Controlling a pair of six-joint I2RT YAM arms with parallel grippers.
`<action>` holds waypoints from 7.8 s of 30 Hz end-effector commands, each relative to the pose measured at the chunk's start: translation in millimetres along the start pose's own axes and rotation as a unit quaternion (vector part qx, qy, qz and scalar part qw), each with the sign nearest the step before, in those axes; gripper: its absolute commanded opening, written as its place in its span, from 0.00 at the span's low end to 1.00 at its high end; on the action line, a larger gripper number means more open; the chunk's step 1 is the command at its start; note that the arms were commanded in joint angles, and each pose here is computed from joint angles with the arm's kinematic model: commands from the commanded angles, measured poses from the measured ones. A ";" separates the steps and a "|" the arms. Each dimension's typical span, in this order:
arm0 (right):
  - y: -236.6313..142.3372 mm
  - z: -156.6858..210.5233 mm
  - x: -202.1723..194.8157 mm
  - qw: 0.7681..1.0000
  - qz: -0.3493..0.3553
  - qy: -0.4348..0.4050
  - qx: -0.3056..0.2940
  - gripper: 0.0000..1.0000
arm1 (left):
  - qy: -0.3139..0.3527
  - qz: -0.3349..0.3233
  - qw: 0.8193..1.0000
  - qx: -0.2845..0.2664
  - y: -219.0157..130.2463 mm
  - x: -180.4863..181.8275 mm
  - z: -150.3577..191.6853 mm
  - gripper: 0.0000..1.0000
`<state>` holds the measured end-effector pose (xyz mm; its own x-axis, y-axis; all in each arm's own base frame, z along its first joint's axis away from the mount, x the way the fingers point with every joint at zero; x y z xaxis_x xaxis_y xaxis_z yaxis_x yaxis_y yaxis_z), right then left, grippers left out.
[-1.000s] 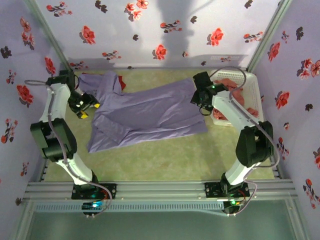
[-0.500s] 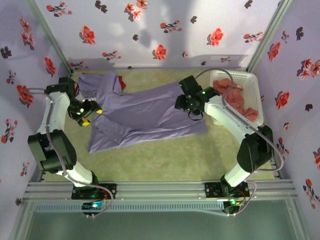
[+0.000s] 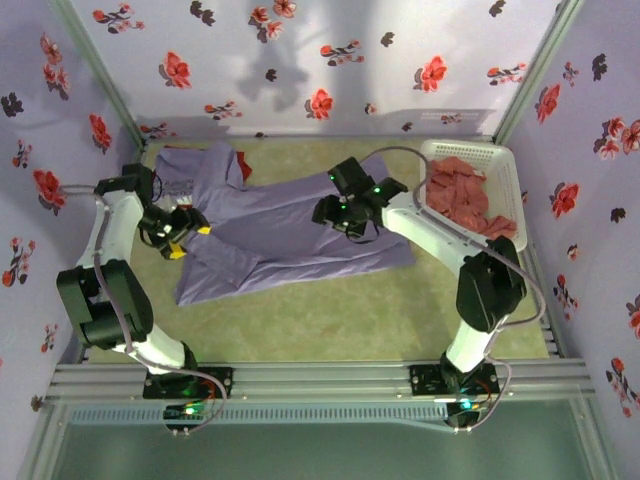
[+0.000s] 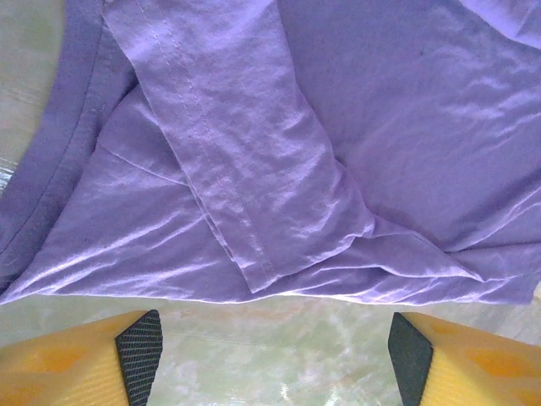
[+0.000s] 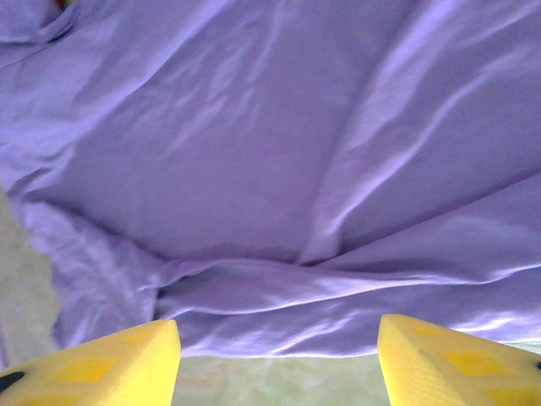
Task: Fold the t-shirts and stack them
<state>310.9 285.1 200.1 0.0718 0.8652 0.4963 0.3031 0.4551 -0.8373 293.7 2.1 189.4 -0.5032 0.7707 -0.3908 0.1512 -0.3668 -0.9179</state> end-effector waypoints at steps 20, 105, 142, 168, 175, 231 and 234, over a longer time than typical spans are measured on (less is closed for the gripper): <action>55.7 -6.2 9.0 0.996 -0.055 0.071 0.020 0.65 | -0.042 -0.012 0.998 0.055 90.5 13.6 30.9 0.56; 17.0 -4.3 -55.7 0.995 -0.047 0.084 0.008 0.66 | -0.005 -0.056 0.995 0.081 116.0 -40.0 24.7 0.00; 34.0 -6.9 -61.7 0.996 -0.036 0.066 0.051 0.66 | 0.087 -0.082 0.992 0.050 80.7 -39.9 24.1 0.01; 14.9 0.5 -80.6 0.998 0.007 0.057 0.037 0.65 | 0.181 -0.253 0.950 -0.039 103.8 -63.8 -91.8 0.00; 15.6 -3.1 -78.4 0.998 0.007 0.057 0.036 0.66 | 0.191 -0.267 0.944 -0.034 76.0 -79.0 -72.7 0.00; 24.6 6.8 -86.8 0.996 0.017 0.060 0.062 0.65 | 0.290 -0.240 0.925 -0.060 100.6 -38.8 -53.7 0.39; 25.0 7.3 -86.2 0.996 0.015 0.060 0.062 0.65 | 0.294 -0.249 0.921 -0.060 99.9 -36.5 -55.6 0.40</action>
<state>308.7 226.3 134.6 0.1945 0.8499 0.4897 0.1898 0.4572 -0.8689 370.6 -38.4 98.1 0.0053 0.9929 0.1185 0.0884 0.1176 -0.9891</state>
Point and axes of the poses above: each hand's point on the last joint's axis, 136 mm out from that joint toward the fingers, its own y axis out along the fingers, its own x axis along the line the jaws close on, z = x × y, the point moved 5 cm from there along -y, back along the fingers, and after that the axes turned 2 degrees about -y, right-handed, at the moved point
